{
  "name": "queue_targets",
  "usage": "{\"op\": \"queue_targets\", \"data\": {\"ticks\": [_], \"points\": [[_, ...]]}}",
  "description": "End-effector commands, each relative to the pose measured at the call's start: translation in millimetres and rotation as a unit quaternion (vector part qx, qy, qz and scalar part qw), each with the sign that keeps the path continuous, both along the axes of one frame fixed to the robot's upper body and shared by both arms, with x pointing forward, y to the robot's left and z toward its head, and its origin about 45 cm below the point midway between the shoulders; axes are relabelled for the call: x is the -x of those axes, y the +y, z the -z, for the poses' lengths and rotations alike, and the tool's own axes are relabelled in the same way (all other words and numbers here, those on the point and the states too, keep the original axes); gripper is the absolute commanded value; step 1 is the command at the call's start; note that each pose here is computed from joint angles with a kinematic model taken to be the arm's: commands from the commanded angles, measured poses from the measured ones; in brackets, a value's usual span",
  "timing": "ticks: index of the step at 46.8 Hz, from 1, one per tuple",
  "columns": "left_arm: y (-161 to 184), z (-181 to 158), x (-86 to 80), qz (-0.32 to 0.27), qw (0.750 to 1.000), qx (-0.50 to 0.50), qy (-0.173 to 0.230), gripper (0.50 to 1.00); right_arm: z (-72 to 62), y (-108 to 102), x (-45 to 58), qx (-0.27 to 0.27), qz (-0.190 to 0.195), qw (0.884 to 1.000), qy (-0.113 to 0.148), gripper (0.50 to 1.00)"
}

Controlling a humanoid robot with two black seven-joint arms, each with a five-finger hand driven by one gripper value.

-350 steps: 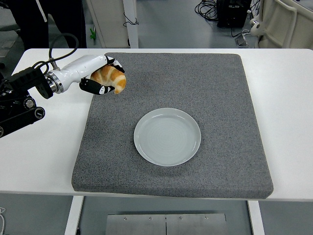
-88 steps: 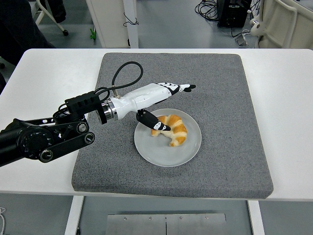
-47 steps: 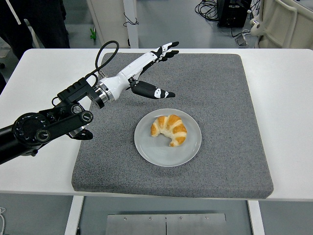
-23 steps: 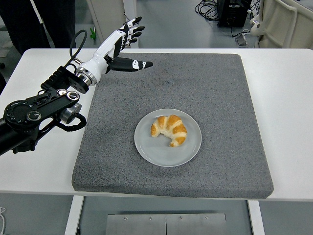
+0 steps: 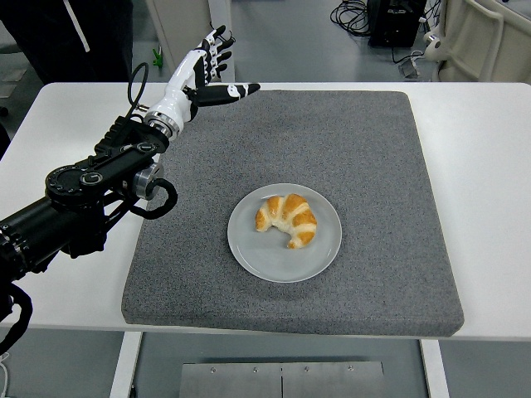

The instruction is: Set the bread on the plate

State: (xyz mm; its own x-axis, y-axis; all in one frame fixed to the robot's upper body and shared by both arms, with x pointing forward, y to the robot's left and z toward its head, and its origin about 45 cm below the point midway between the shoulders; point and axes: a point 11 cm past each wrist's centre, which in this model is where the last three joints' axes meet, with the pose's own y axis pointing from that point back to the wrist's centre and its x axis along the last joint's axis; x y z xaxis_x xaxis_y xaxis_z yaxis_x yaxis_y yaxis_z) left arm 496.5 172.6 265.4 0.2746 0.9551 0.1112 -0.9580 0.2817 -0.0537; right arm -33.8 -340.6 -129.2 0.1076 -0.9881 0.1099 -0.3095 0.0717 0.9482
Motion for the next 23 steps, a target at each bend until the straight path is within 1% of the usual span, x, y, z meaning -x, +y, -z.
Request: {"op": "queue_targets", "data": {"ticks": [1,8,19,23], "points": [[2,-4,-4.6,-0.012,1.000,0.021,0.006,0.968,0.0,0,0.0,0.000,0.000,1.000,0.000,1.000],[6,-9,-8.5,-0.022,0.999,0.037,0.007,0.968,0.0,0,0.0,0.000,0.000,1.000,0.000,1.000],[23,-3,-21.5,-0.091,0.989,0.109,0.030,0.966,0.0,0,0.0,0.000,0.000,1.000,0.000,1.000],[27,-6,-23.5,-0.104,0.985,0.132,0.032,0.966,0.0,0,0.0,0.000,0.000,1.000,0.000,1.000]]}}
